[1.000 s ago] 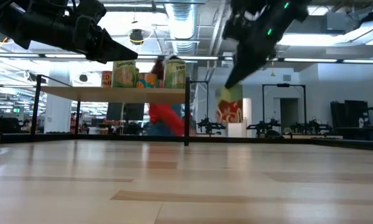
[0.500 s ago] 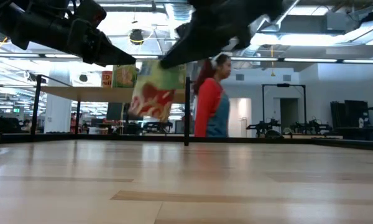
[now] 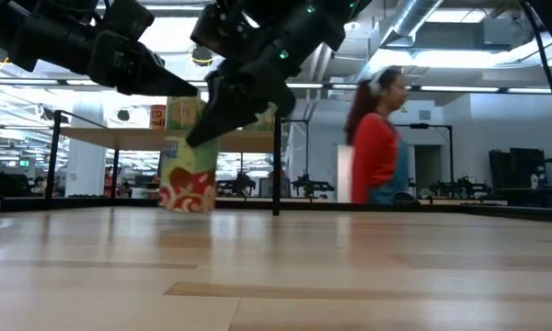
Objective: Pick and place cans onto a shelf
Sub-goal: Put the canned spaghetti sauce on the shelf
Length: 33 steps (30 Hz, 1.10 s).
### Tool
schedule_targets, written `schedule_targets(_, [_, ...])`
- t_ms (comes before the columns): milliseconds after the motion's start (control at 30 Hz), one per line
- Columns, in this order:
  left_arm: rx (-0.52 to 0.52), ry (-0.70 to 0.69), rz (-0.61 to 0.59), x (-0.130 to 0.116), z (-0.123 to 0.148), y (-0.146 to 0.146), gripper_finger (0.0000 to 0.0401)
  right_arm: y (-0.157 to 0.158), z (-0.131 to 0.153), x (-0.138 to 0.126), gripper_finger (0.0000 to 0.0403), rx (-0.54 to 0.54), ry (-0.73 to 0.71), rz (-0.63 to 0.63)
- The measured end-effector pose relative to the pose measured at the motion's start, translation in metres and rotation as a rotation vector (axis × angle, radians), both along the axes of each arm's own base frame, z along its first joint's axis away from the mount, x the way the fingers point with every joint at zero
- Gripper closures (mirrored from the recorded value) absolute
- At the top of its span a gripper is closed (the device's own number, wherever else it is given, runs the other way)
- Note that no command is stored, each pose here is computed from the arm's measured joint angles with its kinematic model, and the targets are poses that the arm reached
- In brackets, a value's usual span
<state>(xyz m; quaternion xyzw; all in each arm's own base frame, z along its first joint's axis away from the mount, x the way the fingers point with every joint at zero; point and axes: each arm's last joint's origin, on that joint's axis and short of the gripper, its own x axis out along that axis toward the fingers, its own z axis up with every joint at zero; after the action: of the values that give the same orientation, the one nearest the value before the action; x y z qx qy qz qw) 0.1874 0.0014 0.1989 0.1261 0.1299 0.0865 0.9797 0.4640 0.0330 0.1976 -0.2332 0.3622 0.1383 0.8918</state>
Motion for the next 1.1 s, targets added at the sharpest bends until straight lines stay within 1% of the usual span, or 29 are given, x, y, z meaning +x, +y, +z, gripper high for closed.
schedule_targets(67, [0.003, 0.008, 0.009, 0.0, -0.001, 0.0, 0.0401, 0.0, -0.001, 0.003, 0.0379, 0.005, -0.013, 0.005])
schedule_targets(100, [0.004, 0.012, 0.013, 0.0, -0.001, 0.0, 0.0401, 0.0, -0.002, 0.002, 0.0377, 0.007, 0.002, 0.007])
schedule_targets(200, [0.004, 0.013, 0.016, 0.0, -0.001, 0.0, 0.0401, 0.001, -0.003, 0.002, 0.0365, 0.021, 0.004, 0.015])
schedule_targets(367, [0.004, 0.012, 0.016, 0.0, -0.001, 0.0, 0.0401, 0.004, -0.001, 0.002, 0.0327, 0.028, -0.014, 0.012])
schedule_targets(500, [0.004, 0.011, 0.016, 0.0, -0.001, 0.0, 0.0401, 0.009, 0.01, 0.002, 0.0285, 0.029, -0.061, 0.024])
schedule_targets(567, [0.004, 0.012, 0.016, 0.0, -0.001, 0.0, 0.0401, 0.008, 0.015, -0.002, 0.0267, 0.025, -0.046, 0.028])
schedule_targets(667, [0.004, 0.018, 0.016, -0.001, -0.002, 0.0, 0.0401, 0.01, 0.035, -0.01, 0.0257, 0.029, -0.068, 0.028])
schedule_targets(733, [0.004, 0.018, 0.016, -0.001, -0.002, 0.0, 0.0401, 0.011, 0.049, -0.018, 0.0266, 0.031, -0.089, 0.029])
schedule_targets(767, [0.004, 0.019, 0.016, -0.001, -0.002, 0.0, 0.0401, 0.011, 0.054, -0.023, 0.0277, 0.027, -0.098, 0.035])
schedule_targets(867, [0.004, 0.019, 0.016, -0.001, -0.002, 0.0, 0.0401, 0.011, 0.058, -0.042, 0.0328, 0.015, -0.095, 0.054])
schedule_targets(933, [0.003, 0.019, 0.016, -0.001, -0.002, 0.0, 0.0401, 0.006, 0.056, -0.055, 0.0371, 0.026, -0.105, 0.041])
schedule_targets(967, [0.003, 0.019, 0.016, -0.001, -0.002, 0.0, 0.0401, 0.003, 0.054, -0.062, 0.0385, 0.035, -0.113, 0.025])
schedule_targets(1000, [0.003, 0.019, 0.016, -0.001, -0.002, 0.0, 0.0401, 0.0, 0.05, -0.069, 0.0391, 0.049, -0.123, 0.008])
schedule_targets(1100, [0.003, 0.019, 0.016, -0.001, -0.002, 0.0, 0.0401, -0.005, 0.034, -0.089, 0.0382, 0.102, -0.197, -0.047])
